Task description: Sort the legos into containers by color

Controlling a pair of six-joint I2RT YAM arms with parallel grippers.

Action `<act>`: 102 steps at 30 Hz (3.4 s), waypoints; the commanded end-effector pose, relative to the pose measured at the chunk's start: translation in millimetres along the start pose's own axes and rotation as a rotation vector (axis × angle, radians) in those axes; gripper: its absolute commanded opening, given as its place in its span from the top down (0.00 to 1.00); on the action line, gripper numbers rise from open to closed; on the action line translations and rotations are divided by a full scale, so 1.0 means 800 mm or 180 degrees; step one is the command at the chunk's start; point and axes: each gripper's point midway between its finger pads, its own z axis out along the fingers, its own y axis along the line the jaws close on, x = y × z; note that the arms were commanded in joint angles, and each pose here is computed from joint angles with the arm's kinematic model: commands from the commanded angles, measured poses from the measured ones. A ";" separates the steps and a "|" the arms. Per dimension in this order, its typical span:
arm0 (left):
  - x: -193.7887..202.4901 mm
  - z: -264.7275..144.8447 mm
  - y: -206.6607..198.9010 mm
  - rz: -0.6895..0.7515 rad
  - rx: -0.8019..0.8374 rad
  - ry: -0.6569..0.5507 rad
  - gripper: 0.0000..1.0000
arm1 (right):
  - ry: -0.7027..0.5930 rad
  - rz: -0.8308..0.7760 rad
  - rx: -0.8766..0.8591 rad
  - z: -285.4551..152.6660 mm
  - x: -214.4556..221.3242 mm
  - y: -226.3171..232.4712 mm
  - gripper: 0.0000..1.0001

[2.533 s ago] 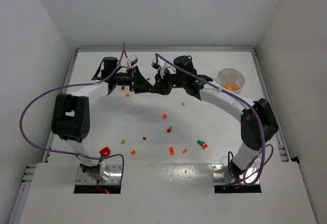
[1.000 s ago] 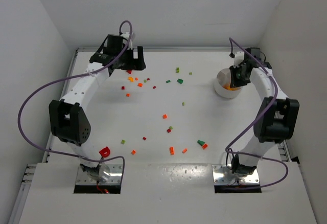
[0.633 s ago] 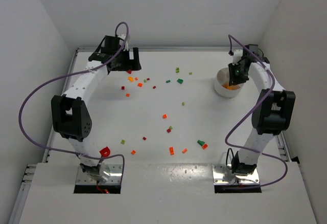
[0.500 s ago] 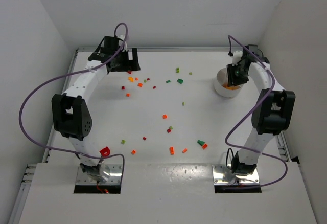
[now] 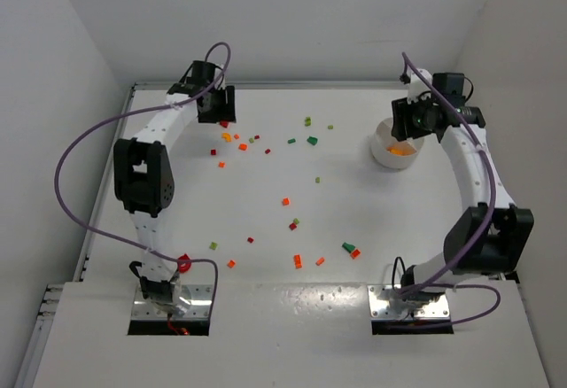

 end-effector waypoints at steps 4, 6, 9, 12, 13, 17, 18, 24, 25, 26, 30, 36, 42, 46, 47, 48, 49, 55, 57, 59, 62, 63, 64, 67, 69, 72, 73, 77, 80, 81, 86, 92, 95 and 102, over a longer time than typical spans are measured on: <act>0.011 0.036 0.033 0.0028 -0.0332 0.0193 0.34 | -0.0567 0.0015 -0.0088 -0.034 -0.062 0.008 0.34; 0.021 0.048 0.037 0.0098 -0.0344 0.0289 0.32 | -0.0556 0.0166 -0.0108 -0.033 -0.064 0.005 0.27; 0.026 0.058 0.050 0.0106 -0.0520 0.0316 0.31 | -0.0453 0.0143 -0.0122 -0.030 -0.060 0.004 0.23; 0.033 0.066 0.054 0.0045 -0.0577 0.0361 0.31 | -0.0364 0.0095 -0.0144 -0.024 -0.050 0.004 0.39; 0.033 0.066 0.056 0.0014 -0.0612 0.0353 0.32 | -0.0337 0.0102 -0.0152 -0.020 -0.048 0.004 0.45; 0.031 0.073 0.054 -0.0018 -0.0584 0.0351 0.32 | -0.0252 0.0093 -0.0207 -0.015 -0.035 0.009 0.59; 0.034 0.081 0.059 -0.0048 -0.0567 0.0382 0.32 | -0.0254 0.0066 -0.0246 -0.017 -0.031 0.013 0.59; 0.034 0.093 0.056 -0.0124 -0.0534 0.0393 0.30 | -0.0423 -0.0032 -0.0249 -0.027 -0.038 0.020 0.54; 0.039 0.098 0.057 -0.0168 -0.0543 0.0422 0.30 | -0.0396 -0.0024 -0.0258 -0.025 -0.034 0.020 0.53; 0.032 0.097 0.055 -0.0197 -0.0538 0.0382 0.30 | -0.0396 -0.0024 -0.0258 -0.025 -0.034 0.020 0.53; 0.039 0.108 0.062 -0.0255 -0.0624 0.0414 0.30 | -0.0377 -0.0017 -0.0294 -0.025 -0.032 0.023 0.53; 0.043 0.118 0.063 -0.0285 -0.0632 0.0441 0.30 | -0.0352 0.0020 -0.0334 -0.021 -0.030 0.025 0.53; 0.053 0.127 0.067 -0.0282 -0.0674 0.0502 0.41 | -0.0360 0.0019 -0.0362 -0.017 -0.035 0.025 0.56; 0.065 0.129 0.069 -0.0311 -0.0692 0.0570 0.51 | -0.0315 0.0014 -0.0427 -0.013 -0.032 0.032 0.56; 0.061 0.126 0.068 -0.0311 -0.0686 0.0542 0.51 | -0.0324 0.0013 -0.0459 -0.013 -0.032 0.034 0.56; 0.065 0.126 0.069 -0.0311 -0.0692 0.0570 0.51 | -0.0324 0.0013 -0.0460 -0.013 -0.032 0.034 0.56; 0.066 0.127 0.067 -0.0315 -0.0659 0.0577 0.52 | -0.0306 0.0020 -0.0495 -0.009 -0.031 0.036 0.56; 0.067 0.127 0.062 -0.0323 -0.0592 0.0591 0.60 | -0.0279 0.0047 -0.0737 -0.009 -0.027 0.053 0.57; 0.072 0.128 0.061 -0.0327 -0.0569 0.0626 0.63 | -0.0245 0.0068 -0.0834 -0.008 -0.021 0.060 0.57; 0.070 0.120 0.057 -0.0330 -0.0533 0.0619 0.64 | -0.0177 0.0093 -0.1051 -0.006 -0.008 0.079 0.57; 0.073 0.110 0.052 -0.0305 -0.0451 0.0623 0.67 | -0.0082 0.0107 -0.1334 -0.007 0.005 0.108 0.61; 0.070 0.108 0.048 -0.0307 -0.0405 0.0593 0.68 | -0.0028 0.0137 -0.1390 -0.007 0.012 0.112 0.61; 0.070 0.105 0.049 -0.0269 -0.0401 0.0595 0.68 | -0.0001 0.0133 -0.1479 -0.006 0.017 0.122 0.62; 0.064 0.092 0.029 -0.0193 -0.0206 0.0547 0.69 | 0.0111 0.0212 -0.1679 -0.002 0.031 0.144 0.62; 0.070 0.085 0.018 -0.0143 -0.0099 0.0564 0.70 | 0.0180 0.0334 -0.1838 -0.002 0.037 0.159 0.62; 0.046 0.058 -0.010 -0.0020 0.0224 0.0328 0.72 | 0.0383 0.0692 -0.2141 0.000 0.060 0.182 0.62; 0.041 0.052 -0.012 -0.0013 0.0235 0.0271 0.72 | 0.0472 0.0776 -0.2254 0.000 0.068 0.193 0.62; 0.037 0.038 -0.011 0.0060 0.0049 0.0128 0.72 | 0.0526 0.0909 -0.2440 0.001 0.079 0.213 0.61; 0.029 0.041 0.007 0.0011 -0.0297 0.0057 0.56 | 0.0488 0.0930 -0.2430 0.002 0.072 0.212 0.61; 0.030 0.044 0.010 0.0011 -0.0347 0.0076 0.52 | 0.0449 0.0909 -0.2426 0.001 0.065 0.211 0.61; 0.039 0.055 0.019 -0.0274 -0.0529 0.0145 0.47 | 0.0418 0.0851 -0.2376 0.004 0.052 0.208 0.61; 0.055 0.070 0.022 -0.0497 -0.0750 0.0195 0.52 | 0.0444 0.0865 -0.2379 0.007 0.054 0.208 0.61; 0.065 0.079 0.023 -0.0565 -0.0773 0.0252 0.56 | 0.0450 0.0862 -0.2350 0.008 0.055 0.207 0.61; 0.071 0.096 0.025 -0.0592 -0.0866 0.0278 0.56 | 0.0455 0.0858 -0.2321 0.011 0.054 0.205 0.61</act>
